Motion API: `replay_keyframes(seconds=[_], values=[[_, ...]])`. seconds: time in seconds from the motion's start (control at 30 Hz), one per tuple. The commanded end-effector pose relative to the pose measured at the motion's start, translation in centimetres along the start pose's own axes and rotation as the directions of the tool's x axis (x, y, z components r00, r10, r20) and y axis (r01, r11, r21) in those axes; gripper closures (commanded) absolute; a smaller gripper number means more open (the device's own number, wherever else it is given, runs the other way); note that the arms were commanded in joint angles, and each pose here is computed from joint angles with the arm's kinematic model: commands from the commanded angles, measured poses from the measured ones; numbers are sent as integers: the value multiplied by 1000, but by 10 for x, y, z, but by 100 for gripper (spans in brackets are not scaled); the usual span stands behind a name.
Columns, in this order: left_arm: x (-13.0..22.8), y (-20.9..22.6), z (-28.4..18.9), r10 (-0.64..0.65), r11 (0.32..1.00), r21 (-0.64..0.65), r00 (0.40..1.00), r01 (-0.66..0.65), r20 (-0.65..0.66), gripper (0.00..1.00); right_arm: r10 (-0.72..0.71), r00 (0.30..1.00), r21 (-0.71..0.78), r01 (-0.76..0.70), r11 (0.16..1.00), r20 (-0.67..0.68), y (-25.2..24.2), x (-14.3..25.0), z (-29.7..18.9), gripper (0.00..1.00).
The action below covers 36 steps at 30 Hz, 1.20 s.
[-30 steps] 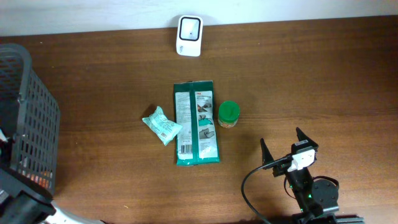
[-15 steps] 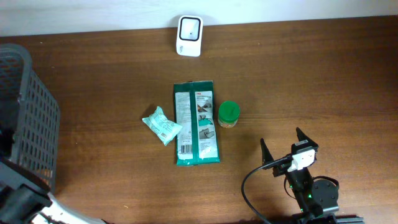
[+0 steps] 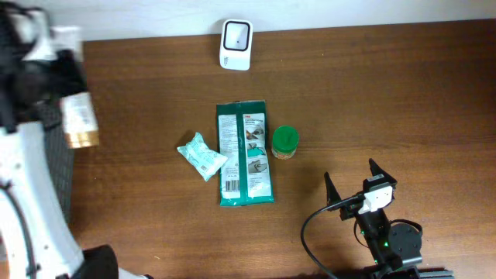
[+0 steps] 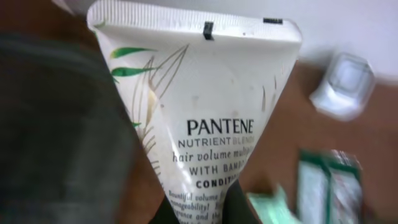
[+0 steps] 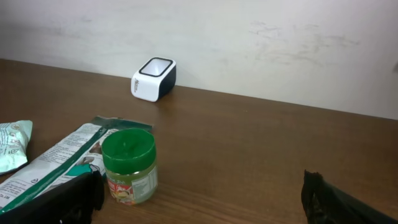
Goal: Scan the item barcode
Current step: 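Lay the Pantene tube left of the wipes pouch, release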
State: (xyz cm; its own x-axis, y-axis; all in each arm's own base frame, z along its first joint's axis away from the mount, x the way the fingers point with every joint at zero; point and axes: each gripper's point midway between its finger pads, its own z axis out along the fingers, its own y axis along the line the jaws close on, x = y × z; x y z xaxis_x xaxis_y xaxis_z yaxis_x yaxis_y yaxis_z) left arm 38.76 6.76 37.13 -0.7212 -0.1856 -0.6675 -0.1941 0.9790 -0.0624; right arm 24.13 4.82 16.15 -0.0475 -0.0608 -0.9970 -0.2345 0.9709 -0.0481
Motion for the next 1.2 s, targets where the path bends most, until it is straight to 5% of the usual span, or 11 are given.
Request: replay_keyframes(seconds=[0.0,0.23,0.43,0.53,0.6,0.63,0.67,0.7,0.97,1.07,1.17], values=[[64,-53,67,87,993,96,961,-64,-263,100,8,1000,-2,-8,1000,-1,1,2,0,2],[210,-71,191,6,999,49,864,22,-504,100,8,1000,-2,-8,1000,-1,1,2,0,2],[269,-82,229,-27,987,122,866,101,-499,97,8,1000,-2,-8,1000,-1,1,2,0,2],[268,-97,227,-22,971,194,862,139,-506,84,8,1000,-2,-8,1000,-1,1,2,0,2],[268,-104,226,-7,969,210,866,130,-501,52,8,1000,-2,-8,1000,-1,1,2,0,2],[267,-102,227,-7,971,203,869,123,-494,19,8,1000,-2,-8,1000,-1,1,2,0,2],[253,-99,225,-19,973,194,883,124,-469,4,8,1000,-2,-8,1000,-1,1,2,0,2],[236,-96,220,-33,972,195,898,131,-439,1,8,1000,-2,-8,1000,-1,1,2,0,2],[14,-1,34,-193,975,137,974,177,118,1,8,1000,-2,-8,1000,-1,1,2,0,2],[-2,116,-34,-319,906,-161,881,392,349,7,8,1000,-2,-8,1000,-1,1,2,0,2],[30,195,-47,-440,764,-316,813,562,381,13,8,1000,-2,-8,1000,-1,1,2,0,2]])
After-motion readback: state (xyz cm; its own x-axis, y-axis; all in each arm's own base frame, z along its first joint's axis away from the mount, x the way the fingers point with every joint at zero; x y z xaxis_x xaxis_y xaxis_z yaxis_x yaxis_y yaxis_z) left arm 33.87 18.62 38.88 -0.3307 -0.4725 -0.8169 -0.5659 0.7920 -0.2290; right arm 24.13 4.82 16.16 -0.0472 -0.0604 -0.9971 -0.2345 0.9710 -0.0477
